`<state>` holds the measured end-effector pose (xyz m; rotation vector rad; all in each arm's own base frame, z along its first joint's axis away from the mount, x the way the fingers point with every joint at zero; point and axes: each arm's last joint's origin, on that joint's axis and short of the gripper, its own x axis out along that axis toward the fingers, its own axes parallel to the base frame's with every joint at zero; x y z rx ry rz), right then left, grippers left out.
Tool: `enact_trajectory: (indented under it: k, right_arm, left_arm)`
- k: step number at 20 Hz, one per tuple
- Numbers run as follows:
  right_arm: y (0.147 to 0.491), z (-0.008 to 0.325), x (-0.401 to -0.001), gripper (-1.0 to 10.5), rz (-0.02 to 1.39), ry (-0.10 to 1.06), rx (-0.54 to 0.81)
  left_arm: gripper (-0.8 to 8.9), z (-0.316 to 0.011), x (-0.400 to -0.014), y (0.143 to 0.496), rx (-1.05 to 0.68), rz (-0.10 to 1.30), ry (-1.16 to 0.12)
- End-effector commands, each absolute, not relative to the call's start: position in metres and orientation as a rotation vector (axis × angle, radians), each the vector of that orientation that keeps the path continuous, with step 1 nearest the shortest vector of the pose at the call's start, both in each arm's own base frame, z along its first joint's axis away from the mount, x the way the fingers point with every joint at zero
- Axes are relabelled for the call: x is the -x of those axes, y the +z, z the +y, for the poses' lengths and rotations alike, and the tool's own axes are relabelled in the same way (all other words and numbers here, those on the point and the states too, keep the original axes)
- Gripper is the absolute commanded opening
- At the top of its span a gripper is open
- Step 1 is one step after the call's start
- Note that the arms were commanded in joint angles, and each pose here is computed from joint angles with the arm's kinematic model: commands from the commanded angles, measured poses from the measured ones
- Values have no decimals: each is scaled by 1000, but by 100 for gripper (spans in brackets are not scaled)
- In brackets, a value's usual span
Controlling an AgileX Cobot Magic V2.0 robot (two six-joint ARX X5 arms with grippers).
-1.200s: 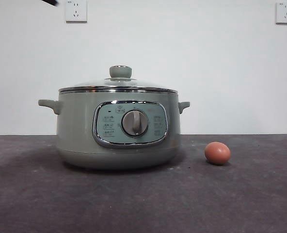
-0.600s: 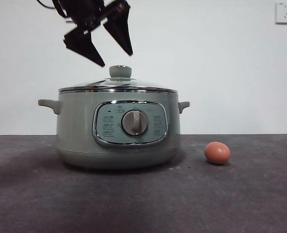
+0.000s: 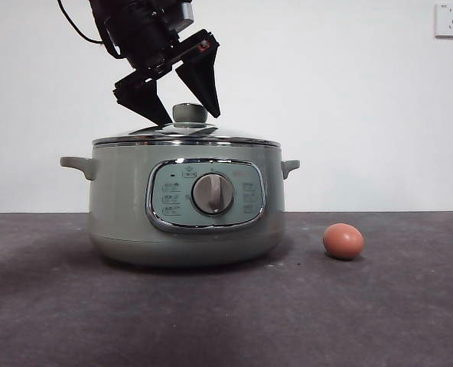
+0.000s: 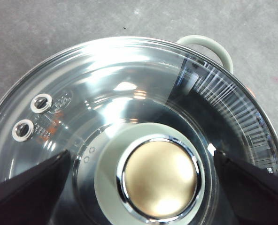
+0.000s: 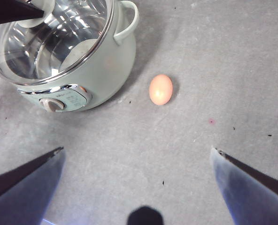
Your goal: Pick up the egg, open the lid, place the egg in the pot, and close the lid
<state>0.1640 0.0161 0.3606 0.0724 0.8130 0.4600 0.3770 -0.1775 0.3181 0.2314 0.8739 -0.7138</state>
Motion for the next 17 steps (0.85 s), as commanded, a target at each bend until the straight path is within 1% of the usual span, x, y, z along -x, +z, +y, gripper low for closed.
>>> enact_trajectory:
  k: [1,2,4,5,8,9,13,15,16,17]
  right_arm:
    - [362,16,-165,648,804,464,-67]
    - [362,16,-165,648,803,464,-67]
    - [362,16,-165,648,803,463,-66]
    - [362,16,-165,648,803,463,-66]
    - [362,16,-165,648,803,463,-66]
    - [362,16,-165,648,803,463,-66]
    - [362,16,-165,648,803,463,-66]
    - [362,16,-165,648,803,463,-66]
    - [362,16,-165,648,803,463,-66]
    - [362,16,-165,648,803,463,-66]
  left_arm:
    - [430,-181,-377,313,-236,898,-721]
    - [427,-182,-376,313,-238,907,-723]
    - [324,-181,-375,312,-235,924,-722]
    - [302,-181,-374,312,-229,929,-718]
    - [299,-181,-373,311,-228,946,-716]
    - [277,-181,-373,311,-228,951,-716]
    - [144,-180,-371,311,-228,968,-716]
    - [63,-180,-371,310,-227,969,-717]
    - [6,-180,-371,311,-225,968,-722]
    - [-11,-180,-371,311,-225,967,-722]
